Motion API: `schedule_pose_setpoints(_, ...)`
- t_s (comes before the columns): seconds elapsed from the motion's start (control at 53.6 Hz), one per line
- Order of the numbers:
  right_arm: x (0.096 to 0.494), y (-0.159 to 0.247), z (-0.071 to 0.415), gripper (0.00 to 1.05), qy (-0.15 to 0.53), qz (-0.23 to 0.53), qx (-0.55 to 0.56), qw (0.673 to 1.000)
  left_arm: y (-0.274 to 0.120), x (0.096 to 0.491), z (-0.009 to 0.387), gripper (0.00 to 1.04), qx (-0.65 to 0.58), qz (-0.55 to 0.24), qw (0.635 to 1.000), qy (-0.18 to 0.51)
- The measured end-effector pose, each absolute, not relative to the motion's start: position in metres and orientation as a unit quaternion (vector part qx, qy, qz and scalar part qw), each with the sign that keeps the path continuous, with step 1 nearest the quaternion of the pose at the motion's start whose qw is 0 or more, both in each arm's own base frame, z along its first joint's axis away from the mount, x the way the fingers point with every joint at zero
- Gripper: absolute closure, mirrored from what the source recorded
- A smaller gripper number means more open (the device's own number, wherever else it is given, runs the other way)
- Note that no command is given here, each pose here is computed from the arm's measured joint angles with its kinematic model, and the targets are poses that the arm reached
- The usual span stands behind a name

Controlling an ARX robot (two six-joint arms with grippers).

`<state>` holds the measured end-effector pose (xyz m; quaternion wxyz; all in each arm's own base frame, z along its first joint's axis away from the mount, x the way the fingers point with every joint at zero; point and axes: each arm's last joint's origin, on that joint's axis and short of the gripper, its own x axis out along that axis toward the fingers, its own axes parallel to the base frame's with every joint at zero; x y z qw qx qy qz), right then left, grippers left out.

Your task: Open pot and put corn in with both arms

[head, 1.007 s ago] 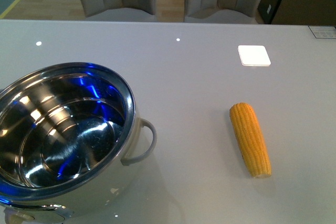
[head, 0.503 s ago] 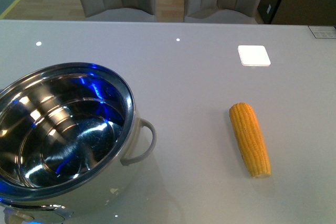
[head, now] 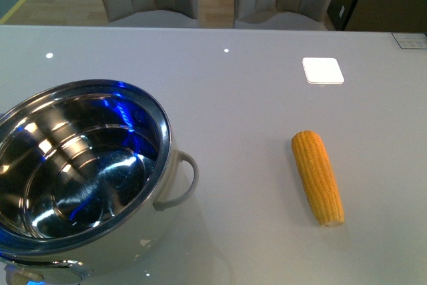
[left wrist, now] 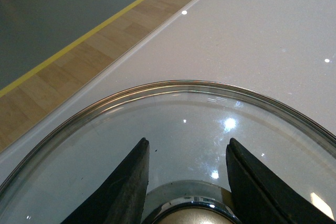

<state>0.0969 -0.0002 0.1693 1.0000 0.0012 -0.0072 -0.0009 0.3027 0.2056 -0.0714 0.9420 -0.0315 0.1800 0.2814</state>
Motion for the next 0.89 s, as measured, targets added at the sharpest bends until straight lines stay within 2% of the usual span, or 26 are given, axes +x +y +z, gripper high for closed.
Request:
schedule_pose_setpoints(0.373,0.097,0.000,0.169,0.09,-0.007,-0.001,0.001,1.000,0.204,0.301,-0.067,0.06,-0.034,0.283,0.939,0.190)
schedule_pose_setpoints(0.541,0.097,0.000,0.169,0.09,-0.007,-0.001,0.001,1.000,0.203,0.302,-0.048,0.07,-0.031,0.283,0.942,0.178)
schedule_pose_setpoints(0.727,0.097,0.000,0.169,0.09,-0.007,-0.001,0.001,1.000,0.202,0.304,0.010,0.07,-0.025,0.281,0.949,0.138)
schedule_pose_setpoints(0.895,0.097,0.000,0.169,0.09,-0.007,-0.001,0.001,1.000,0.187,0.301,0.045,0.07,-0.026,0.256,0.958,0.129)
